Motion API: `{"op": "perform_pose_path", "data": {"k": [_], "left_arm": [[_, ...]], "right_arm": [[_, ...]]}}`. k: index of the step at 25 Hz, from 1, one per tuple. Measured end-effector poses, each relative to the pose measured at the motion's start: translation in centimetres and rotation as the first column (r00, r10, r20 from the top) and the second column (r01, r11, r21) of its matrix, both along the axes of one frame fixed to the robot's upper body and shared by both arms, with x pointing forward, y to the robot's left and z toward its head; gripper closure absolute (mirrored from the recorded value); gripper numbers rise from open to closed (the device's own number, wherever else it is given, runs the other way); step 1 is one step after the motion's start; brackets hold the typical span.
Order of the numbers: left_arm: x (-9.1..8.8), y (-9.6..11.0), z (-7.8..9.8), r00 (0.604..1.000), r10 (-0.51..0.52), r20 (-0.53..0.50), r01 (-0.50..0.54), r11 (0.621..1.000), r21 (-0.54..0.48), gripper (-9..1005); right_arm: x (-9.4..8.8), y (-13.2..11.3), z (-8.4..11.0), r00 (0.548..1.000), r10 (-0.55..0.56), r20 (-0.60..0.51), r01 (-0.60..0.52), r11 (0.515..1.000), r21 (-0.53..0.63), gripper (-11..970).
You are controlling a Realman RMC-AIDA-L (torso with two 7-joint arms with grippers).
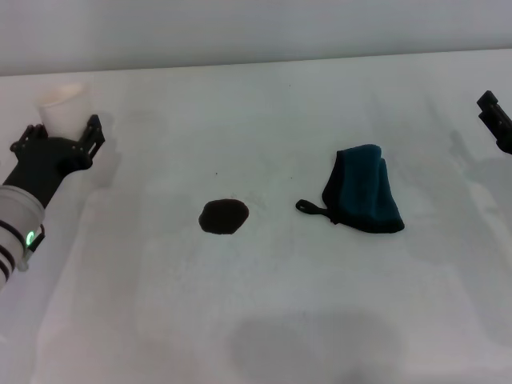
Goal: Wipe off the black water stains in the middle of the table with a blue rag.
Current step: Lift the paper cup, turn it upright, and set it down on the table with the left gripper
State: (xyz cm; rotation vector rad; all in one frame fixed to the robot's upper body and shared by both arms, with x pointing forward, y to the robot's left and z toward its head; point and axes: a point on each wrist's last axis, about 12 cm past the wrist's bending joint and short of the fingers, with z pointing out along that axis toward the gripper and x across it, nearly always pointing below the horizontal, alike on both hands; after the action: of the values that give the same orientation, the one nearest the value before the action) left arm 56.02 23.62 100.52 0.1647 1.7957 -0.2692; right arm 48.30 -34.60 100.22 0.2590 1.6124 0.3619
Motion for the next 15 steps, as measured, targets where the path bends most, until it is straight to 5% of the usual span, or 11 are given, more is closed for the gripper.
{"op": "perform_pose_path", "data": {"k": [15], "left_arm": [[-1.9,0.0,-1.5,0.999,-0.046,-0.015,0.048,0.984,0.173,297]], "right_arm": [[0.3,-0.2,0.1,1.000,0.008,-0.002,-0.008,1.000,-0.020,143]]}}
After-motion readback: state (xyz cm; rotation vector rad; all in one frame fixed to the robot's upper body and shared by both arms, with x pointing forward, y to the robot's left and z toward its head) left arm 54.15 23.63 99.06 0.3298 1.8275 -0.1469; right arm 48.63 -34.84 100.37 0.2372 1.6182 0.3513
